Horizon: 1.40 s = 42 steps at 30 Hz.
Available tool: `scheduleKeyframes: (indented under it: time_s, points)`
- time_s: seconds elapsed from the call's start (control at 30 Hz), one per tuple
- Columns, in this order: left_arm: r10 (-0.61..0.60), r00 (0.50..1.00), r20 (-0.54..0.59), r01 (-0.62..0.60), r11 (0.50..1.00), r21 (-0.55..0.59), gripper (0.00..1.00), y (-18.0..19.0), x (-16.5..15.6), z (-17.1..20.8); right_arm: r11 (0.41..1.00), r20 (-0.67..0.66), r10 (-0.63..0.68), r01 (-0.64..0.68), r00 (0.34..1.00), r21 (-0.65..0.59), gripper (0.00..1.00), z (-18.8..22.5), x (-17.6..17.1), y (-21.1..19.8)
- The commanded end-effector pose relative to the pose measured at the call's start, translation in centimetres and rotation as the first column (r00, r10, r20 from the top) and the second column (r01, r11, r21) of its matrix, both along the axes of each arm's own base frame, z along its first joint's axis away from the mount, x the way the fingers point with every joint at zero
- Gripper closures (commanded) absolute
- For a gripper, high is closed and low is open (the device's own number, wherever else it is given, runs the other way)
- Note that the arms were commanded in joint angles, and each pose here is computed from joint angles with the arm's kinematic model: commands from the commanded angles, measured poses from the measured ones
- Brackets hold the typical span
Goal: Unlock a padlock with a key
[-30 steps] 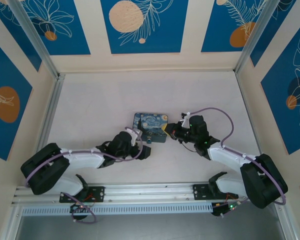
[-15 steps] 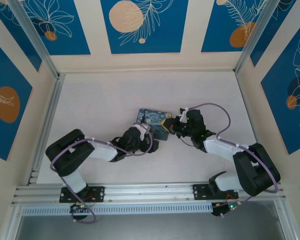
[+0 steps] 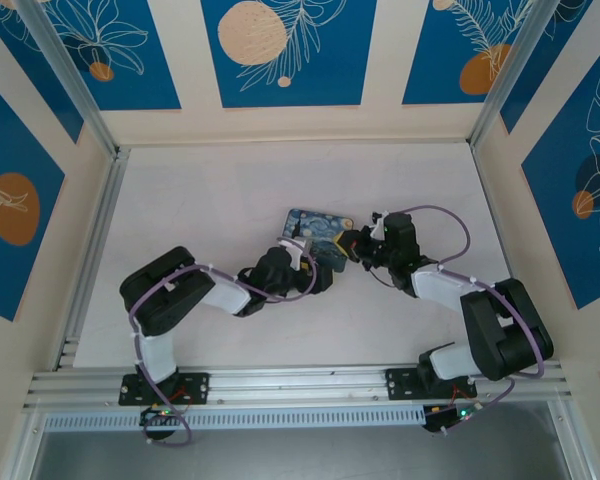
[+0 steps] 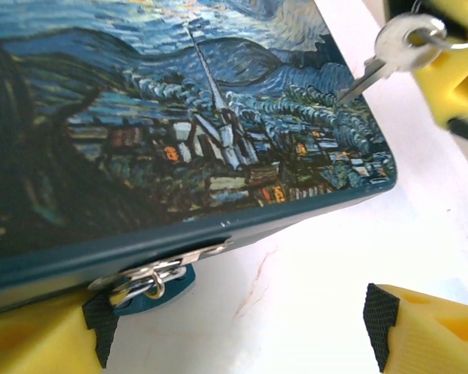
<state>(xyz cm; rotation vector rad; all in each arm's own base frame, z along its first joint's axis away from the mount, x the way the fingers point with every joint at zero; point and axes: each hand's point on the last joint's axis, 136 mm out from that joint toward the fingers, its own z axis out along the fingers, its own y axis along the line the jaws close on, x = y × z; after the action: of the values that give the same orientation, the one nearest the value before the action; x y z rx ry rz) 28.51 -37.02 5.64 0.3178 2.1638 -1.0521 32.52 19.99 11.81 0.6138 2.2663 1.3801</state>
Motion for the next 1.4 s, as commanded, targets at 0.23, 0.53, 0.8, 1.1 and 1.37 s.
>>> scheduleKeyframes:
  time_s: [0.23, 0.53, 0.8, 1.1, 1.37]
  points:
    - [0.045, 0.997, -0.067, -0.059, 0.973, -0.225, 0.22, -2.0, 0.2, 1.6, 1.0, 0.011, 0.018, -0.018, 1.0, 0.011, 1.0, -0.4, 0.2, -0.4]
    - [0.11, 0.993, -0.045, -0.115, 0.985, -0.131, 0.28, -2.2, -0.5, 0.2, 1.0, 0.011, 0.018, -0.018, 1.0, 0.017, 1.0, -0.3, 0.1, -0.6]
    - [0.153, 0.988, -0.008, -0.152, 0.977, -0.151, 0.32, -2.0, -0.7, 1.7, 1.0, 0.007, 0.019, -0.019, 1.0, 0.019, 1.0, -0.3, 0.0, -0.7]
    - [0.138, 0.99, -0.039, -0.143, 0.969, -0.202, 0.35, -3.7, -0.1, 1.3, 1.0, 0.0, 0.016, -0.016, 1.0, 0.017, 1.0, -0.5, 0.1, -0.8]
    - [0.173, 0.983, -0.069, -0.185, 0.941, -0.282, 0.44, -4.4, 0.2, 1.8, 1.0, -0.011, 0.016, -0.016, 1.0, 0.011, 1.0, -1.0, 0.2, -0.9]
